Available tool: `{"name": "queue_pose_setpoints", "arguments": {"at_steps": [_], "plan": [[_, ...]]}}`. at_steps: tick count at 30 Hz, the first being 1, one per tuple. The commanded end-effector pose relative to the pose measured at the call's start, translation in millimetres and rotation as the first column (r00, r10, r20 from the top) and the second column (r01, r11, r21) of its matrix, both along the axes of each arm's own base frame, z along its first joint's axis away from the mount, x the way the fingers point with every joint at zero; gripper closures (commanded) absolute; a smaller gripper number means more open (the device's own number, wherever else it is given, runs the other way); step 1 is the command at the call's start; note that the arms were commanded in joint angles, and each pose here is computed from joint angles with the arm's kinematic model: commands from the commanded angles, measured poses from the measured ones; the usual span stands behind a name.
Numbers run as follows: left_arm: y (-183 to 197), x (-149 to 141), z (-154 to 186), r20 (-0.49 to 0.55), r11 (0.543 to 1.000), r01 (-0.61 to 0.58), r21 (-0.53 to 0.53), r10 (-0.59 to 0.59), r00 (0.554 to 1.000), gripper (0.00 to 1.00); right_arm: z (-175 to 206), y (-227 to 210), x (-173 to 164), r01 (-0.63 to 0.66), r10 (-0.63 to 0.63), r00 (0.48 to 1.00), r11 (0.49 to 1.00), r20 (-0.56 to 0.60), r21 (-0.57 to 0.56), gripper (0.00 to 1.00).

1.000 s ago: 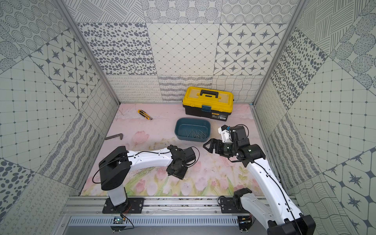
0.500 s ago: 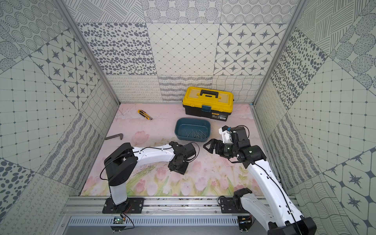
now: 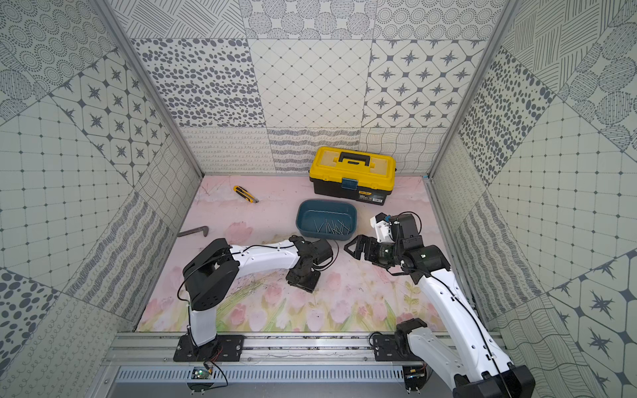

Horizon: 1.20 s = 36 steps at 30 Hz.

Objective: Put the nails on the desktop into the storage box
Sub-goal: Pick up the nail from the center of the board.

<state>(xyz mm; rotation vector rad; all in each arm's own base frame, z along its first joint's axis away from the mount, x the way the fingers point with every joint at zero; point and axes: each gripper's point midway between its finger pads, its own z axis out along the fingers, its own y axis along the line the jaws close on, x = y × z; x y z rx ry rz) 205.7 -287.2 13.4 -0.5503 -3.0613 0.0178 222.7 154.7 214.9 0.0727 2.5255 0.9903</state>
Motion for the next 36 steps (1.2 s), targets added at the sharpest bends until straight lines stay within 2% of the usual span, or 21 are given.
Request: {"name": "queue_pose_setpoints", "arguments": {"at_steps": [1,6,16,21,25,31,36], "plan": [[-3,15,-9,0.036,0.999,0.036,0.015,-0.036,0.999,0.51,9,3,5,-0.017,0.016,0.999,1.0,0.044,0.009,0.03],[-5,18,-8,0.043,1.0,0.025,0.009,-0.026,0.999,0.53,9,4,4,-0.02,0.02,0.999,1.0,0.042,0.013,0.04],[7,11,-17,0.033,0.999,0.012,0.051,-0.014,0.999,0.65,13,7,1,-0.029,0.028,0.999,0.999,0.043,0.036,0.03],[10,11,-21,0.029,0.997,0.018,0.069,-0.02,0.999,0.74,16,7,2,-0.029,0.027,0.999,0.999,0.043,0.044,0.03],[11,10,-24,0.022,0.997,0.025,0.069,-0.027,0.999,0.87,19,8,1,-0.027,0.025,0.999,0.998,0.041,0.052,0.03],[16,5,-28,0.006,0.997,0.026,0.079,-0.026,1.0,0.99,18,9,1,-0.023,0.021,0.999,0.998,0.034,0.059,0.03],[16,0,-20,0.0,0.998,0.027,0.06,-0.027,1.0,1.0,19,10,1,-0.027,0.024,0.999,0.997,0.035,0.066,0.03]]}}
